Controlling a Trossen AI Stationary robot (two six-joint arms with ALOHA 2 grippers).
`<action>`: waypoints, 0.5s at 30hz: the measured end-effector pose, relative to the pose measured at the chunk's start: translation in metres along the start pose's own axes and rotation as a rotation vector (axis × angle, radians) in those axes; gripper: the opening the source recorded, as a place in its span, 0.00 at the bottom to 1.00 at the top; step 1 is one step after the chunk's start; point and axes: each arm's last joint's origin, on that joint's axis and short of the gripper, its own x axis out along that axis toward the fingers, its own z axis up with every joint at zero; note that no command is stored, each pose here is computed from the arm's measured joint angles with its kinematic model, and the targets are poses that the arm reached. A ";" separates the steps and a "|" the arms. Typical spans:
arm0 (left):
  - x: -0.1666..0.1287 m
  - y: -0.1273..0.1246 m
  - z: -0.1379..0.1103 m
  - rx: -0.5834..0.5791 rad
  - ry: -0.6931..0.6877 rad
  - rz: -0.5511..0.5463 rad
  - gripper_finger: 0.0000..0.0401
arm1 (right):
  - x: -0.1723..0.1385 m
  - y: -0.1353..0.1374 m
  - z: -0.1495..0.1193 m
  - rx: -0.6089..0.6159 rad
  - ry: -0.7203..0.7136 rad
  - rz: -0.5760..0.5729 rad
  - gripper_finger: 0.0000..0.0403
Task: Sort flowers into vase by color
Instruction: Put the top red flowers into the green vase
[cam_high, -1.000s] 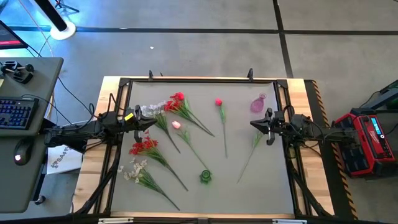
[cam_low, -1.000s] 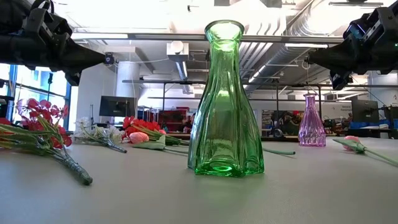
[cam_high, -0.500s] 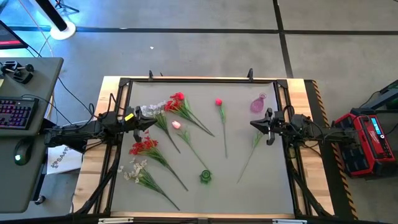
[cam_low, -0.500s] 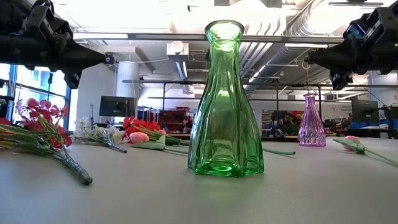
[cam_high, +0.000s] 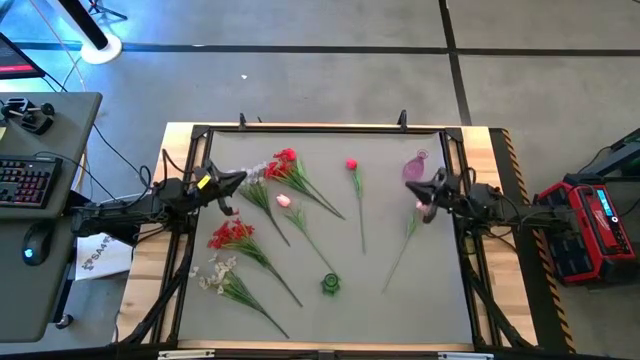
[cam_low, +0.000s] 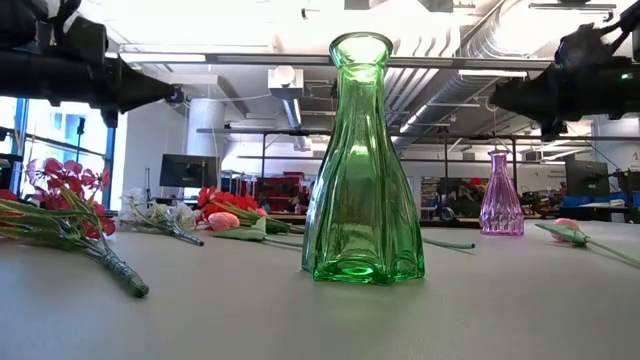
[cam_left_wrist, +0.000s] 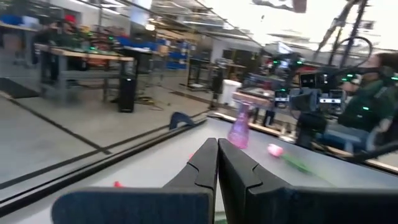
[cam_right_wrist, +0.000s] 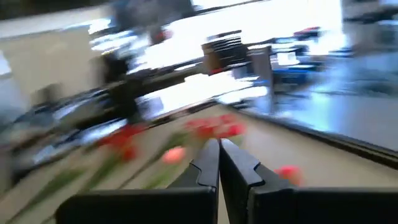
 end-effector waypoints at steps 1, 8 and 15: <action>0.000 0.000 0.000 -0.001 -0.002 0.009 0.00 | 0.000 -0.002 0.000 0.040 -0.014 -0.059 0.00; 0.005 0.002 -0.003 -0.048 0.027 0.066 0.05 | 0.006 -0.007 -0.005 0.158 0.017 -0.172 0.04; 0.014 0.000 -0.007 -0.075 0.062 0.067 0.14 | 0.016 -0.002 -0.002 0.270 0.108 -0.156 0.23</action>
